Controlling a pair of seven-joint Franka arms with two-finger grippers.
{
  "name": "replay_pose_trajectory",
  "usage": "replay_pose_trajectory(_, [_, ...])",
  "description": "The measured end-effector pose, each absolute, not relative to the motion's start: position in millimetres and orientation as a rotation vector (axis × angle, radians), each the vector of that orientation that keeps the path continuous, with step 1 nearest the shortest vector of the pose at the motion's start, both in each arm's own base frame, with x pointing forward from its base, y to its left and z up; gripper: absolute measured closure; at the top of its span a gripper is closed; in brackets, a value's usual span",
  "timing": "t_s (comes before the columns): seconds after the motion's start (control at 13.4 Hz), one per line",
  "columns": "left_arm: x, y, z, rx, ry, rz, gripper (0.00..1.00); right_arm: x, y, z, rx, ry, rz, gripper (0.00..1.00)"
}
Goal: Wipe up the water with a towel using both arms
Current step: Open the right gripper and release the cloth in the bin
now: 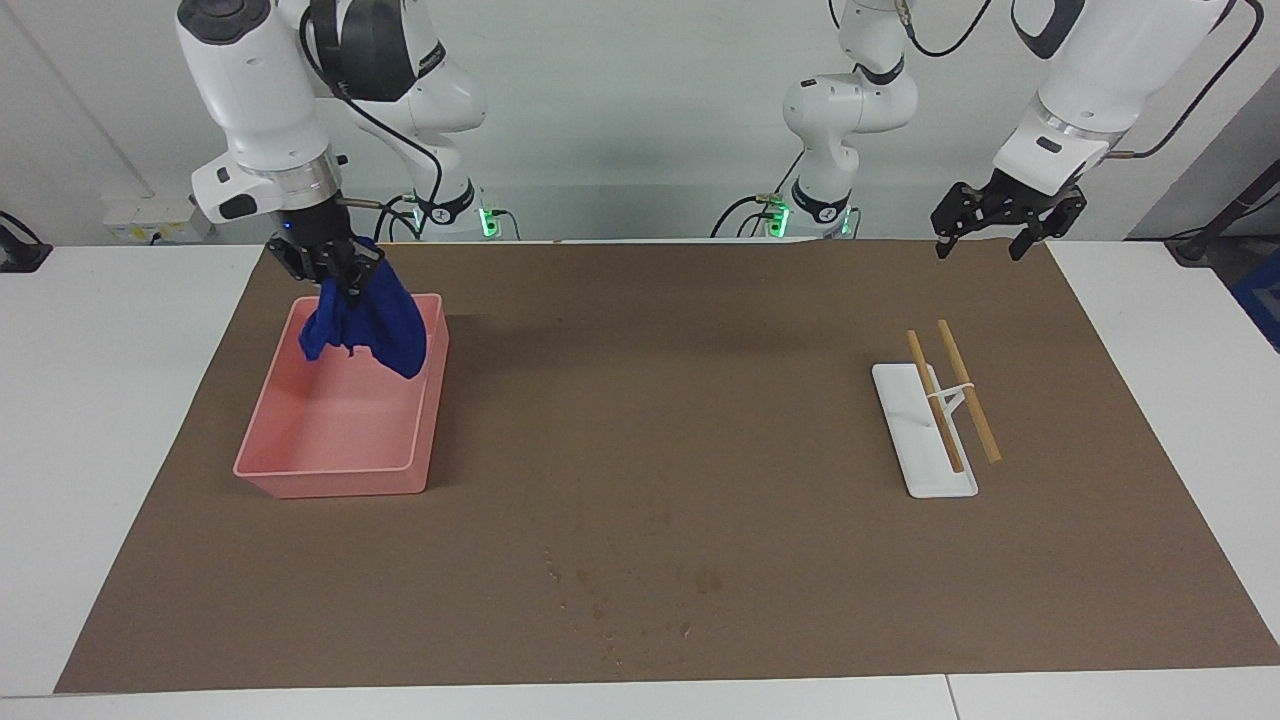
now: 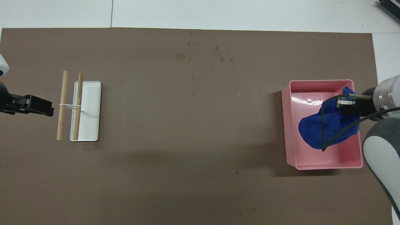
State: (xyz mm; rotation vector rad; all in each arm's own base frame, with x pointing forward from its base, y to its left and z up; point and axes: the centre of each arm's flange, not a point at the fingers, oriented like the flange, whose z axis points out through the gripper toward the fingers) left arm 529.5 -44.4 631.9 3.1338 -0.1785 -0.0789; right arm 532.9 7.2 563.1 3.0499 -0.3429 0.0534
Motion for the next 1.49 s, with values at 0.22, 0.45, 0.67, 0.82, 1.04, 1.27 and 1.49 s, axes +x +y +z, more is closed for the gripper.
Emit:
replay_pose_trajectory(0.22, [529.5, -44.4, 631.9, 3.134, -0.179, -0.079, 0.0, 535.4, -15.5, 519.8, 3.052, -0.326, 0.025, 0.82])
replay_pose_trajectory(0.45, [529.5, -44.3, 631.8, 3.134, -0.178, -0.079, 0.0, 527.0, -23.0, 464.2, 3.053, -0.302, -0.047, 0.82])
replay_pose_trajectory(0.67, [529.5, -44.3, 631.6, 3.134, -0.178, -0.08, 0.0, 516.3, -35.4, 421.3, 3.048, -0.305, -0.165, 0.82])
replay_pose_trajectory(0.82, [529.5, -44.3, 631.6, 3.134, -0.178, -0.08, 0.0, 515.9, -37.9, 411.1, 3.047, -0.3, -0.195, 0.65])
replay_pose_trajectory(1.04, [529.5, -44.3, 631.5, 3.134, -0.178, -0.08, 0.0, 517.7, -35.8, 415.5, 3.051, -0.296, -0.184, 0.3])
replay_pose_trajectory(1.27, [529.5, -44.3, 631.4, 3.134, -0.178, -0.081, 0.0, 528.2, -27.0, 452.1, 3.057, -0.279, -0.122, 0.0])
replay_pose_trajectory(1.49, [529.5, -44.3, 631.4, 3.134, -0.178, -0.081, 0.0, 544.0, -12.1, 514.3, 3.066, -0.245, 0.023, 0.0])
